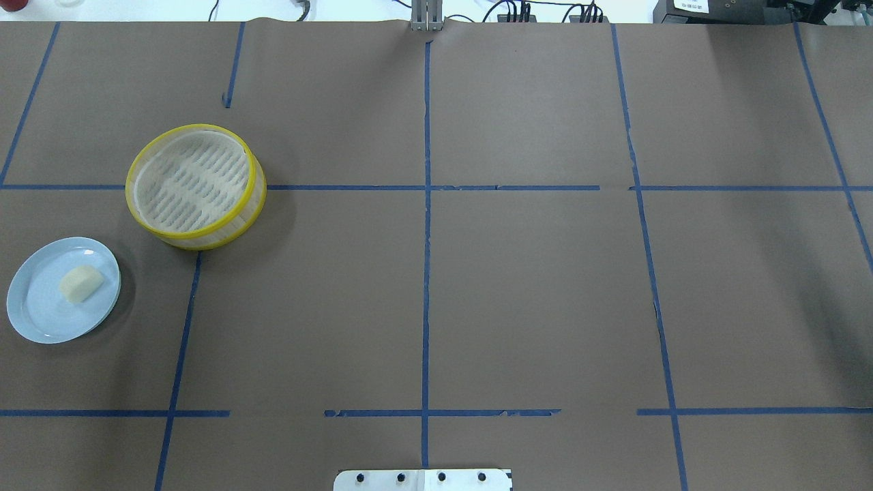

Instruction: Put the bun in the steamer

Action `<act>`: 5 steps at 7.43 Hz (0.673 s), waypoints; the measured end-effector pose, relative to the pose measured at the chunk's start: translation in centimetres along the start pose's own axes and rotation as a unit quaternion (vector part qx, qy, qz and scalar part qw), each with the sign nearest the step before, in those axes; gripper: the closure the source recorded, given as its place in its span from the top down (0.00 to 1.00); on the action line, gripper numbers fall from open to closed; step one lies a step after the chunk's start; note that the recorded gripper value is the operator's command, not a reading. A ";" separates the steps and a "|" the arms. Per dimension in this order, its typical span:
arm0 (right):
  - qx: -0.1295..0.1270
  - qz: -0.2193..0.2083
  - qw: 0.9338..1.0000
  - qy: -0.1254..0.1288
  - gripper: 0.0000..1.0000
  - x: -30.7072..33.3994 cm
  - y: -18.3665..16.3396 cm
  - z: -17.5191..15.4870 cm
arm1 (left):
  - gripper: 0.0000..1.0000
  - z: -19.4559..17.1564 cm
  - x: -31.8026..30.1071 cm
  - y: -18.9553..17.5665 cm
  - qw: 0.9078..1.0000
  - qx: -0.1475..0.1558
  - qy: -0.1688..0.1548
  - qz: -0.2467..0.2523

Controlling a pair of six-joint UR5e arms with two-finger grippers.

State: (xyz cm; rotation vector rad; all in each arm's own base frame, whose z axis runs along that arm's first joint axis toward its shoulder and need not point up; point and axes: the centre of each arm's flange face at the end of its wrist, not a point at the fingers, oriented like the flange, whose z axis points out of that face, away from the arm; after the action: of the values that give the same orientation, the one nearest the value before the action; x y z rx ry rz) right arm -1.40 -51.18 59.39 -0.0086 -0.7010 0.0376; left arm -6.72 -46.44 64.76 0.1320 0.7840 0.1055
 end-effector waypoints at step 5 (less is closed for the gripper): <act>0.000 0.000 1.000 0.000 1.00 0.0 0.0 0.0 | 1.00 -1.6 1.6 -1.7 1.000 0.018 -0.004 -0.001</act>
State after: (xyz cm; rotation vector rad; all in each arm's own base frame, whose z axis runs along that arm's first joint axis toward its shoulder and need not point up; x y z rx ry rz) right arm -1.40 -51.18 59.39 -0.0086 -0.7010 0.0376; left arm -6.68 -47.74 62.28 0.1646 0.7785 0.0886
